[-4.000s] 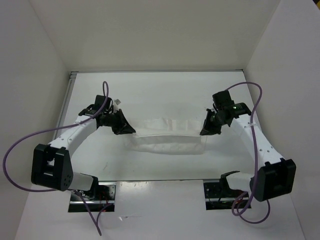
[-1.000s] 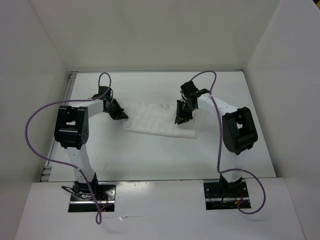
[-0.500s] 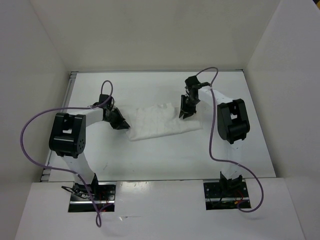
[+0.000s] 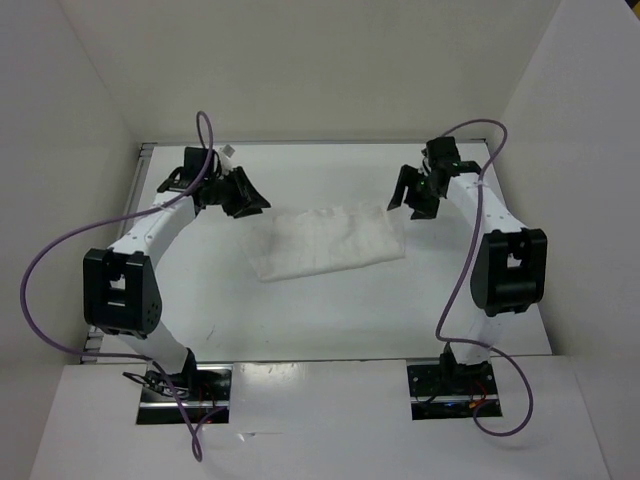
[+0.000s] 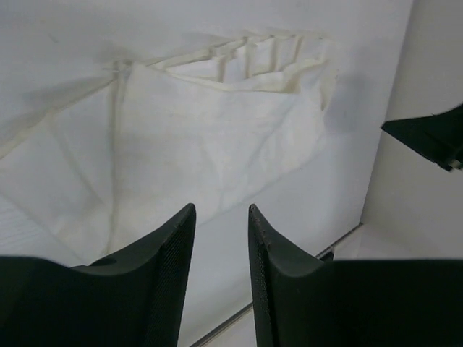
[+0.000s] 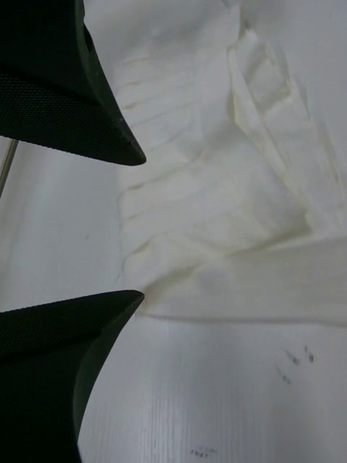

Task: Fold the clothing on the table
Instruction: Fold the skirt

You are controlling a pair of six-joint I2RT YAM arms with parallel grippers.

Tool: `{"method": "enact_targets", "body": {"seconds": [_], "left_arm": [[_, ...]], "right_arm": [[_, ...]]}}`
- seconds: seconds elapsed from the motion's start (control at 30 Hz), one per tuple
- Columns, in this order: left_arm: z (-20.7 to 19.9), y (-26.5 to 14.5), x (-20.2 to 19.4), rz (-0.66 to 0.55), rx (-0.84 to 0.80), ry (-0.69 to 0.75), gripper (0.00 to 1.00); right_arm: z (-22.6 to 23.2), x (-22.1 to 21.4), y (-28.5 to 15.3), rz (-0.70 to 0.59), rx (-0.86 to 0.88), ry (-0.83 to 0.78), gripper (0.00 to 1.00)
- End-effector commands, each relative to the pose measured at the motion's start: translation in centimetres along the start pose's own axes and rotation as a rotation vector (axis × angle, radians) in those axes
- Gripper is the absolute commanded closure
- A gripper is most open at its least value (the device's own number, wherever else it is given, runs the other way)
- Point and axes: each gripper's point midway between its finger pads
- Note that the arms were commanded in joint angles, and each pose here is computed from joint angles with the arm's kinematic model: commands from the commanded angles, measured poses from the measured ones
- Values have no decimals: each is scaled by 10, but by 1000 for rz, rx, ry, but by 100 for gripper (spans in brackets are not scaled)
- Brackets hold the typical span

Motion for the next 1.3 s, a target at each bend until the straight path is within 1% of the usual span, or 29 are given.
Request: {"method": "enact_targets", "body": {"seconds": [0.0, 0.03, 0.1, 0.17, 0.2, 0.3, 0.57, 0.67, 0.73, 0.77, 0.8, 0.87, 0.93, 0.97, 1.0, 1.03, 1.1, 1.17, 1.27], "left_arm": [[-23, 17, -25, 128, -106, 30, 58], [-24, 19, -23, 126, -107, 32, 58], [-28, 25, -32, 152, -113, 42, 58], [-24, 28, -36, 165, -106, 42, 58], [-24, 30, -42, 179, -105, 42, 58], [-21, 31, -46, 189, -100, 36, 58], [-22, 33, -50, 195, -104, 41, 58], [-28, 33, -55, 212, -126, 48, 58], [-33, 33, -59, 225, -141, 54, 58], [-44, 35, -67, 253, -179, 85, 58], [-46, 37, -72, 271, -199, 113, 58], [-55, 42, -79, 321, -242, 151, 62], [-54, 55, -99, 400, -247, 196, 68], [-61, 57, -101, 411, -266, 222, 70], [-62, 65, -110, 438, -262, 239, 73], [-61, 68, -119, 465, -259, 244, 81], [-66, 78, -132, 500, -258, 272, 91], [-62, 87, -144, 538, -234, 272, 99], [-64, 92, -157, 569, -223, 284, 100]], "right_arm": [[-37, -12, 21, 72, -43, 39, 25], [-44, -15, 25, 95, -24, 66, 25], [-49, -20, 37, 124, -7, 73, 25], [-58, -23, 43, 144, 6, 105, 24], [-55, -22, 43, 144, 25, 103, 24], [-63, -28, 59, 190, 54, 129, 24], [-76, -45, 87, 258, 44, 166, 24], [-77, -48, 95, 273, 54, 180, 28], [-70, -57, 97, 311, 106, 193, 38], [-69, -61, 99, 328, 124, 200, 44], [-60, -65, 98, 348, 157, 205, 63], [-61, -70, 97, 362, 162, 212, 83], [-61, -74, 97, 375, 168, 218, 100], [-61, -74, 97, 375, 168, 218, 100], [-62, -78, 97, 382, 164, 222, 100], [-62, -78, 97, 382, 164, 222, 100], [-60, -80, 98, 387, 165, 214, 100], [-54, -80, 95, 387, 180, 203, 100], [-48, -82, 90, 384, 185, 198, 100]]}}
Point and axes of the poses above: each gripper's point midway between its finger pads, its own y axis out along the fingers, its own z axis along the line the jaws close on, x = y × z, and after that the axes turned 8 degrees about y, right-handed
